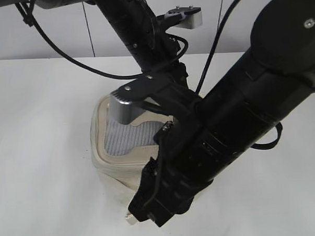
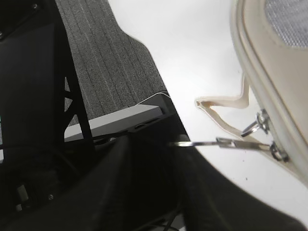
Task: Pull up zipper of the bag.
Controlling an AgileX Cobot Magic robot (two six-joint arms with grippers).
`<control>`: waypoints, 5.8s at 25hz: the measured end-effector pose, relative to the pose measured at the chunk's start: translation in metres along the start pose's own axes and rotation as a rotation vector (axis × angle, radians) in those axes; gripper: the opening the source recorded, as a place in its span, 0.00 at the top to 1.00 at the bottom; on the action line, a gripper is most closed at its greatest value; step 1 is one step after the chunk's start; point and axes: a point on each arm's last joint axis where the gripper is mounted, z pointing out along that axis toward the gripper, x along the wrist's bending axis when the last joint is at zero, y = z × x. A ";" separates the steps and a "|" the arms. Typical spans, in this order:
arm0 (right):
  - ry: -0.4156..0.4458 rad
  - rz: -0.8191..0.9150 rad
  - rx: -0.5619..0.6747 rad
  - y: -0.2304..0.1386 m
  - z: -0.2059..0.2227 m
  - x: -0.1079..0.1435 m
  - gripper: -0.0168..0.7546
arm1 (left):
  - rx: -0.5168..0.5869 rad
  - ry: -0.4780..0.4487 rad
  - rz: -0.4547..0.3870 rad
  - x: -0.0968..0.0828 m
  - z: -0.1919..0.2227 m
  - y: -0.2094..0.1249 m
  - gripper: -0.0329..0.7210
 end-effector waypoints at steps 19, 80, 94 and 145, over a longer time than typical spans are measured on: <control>-0.412 0.423 -0.083 -0.019 -0.079 -0.064 0.17 | -0.049 0.155 0.060 -0.009 -0.046 0.003 0.47; -0.878 0.445 -0.674 -0.212 -0.182 0.046 0.22 | -0.836 1.074 -0.565 -0.254 -0.165 -0.381 0.47; -0.867 0.427 -0.562 -0.230 -0.173 0.055 0.22 | -0.813 0.964 -0.530 -0.245 -0.148 -0.376 0.47; -1.062 0.514 -0.729 -0.246 -0.174 0.075 0.22 | -0.815 1.003 -0.573 -0.245 -0.147 -0.375 0.47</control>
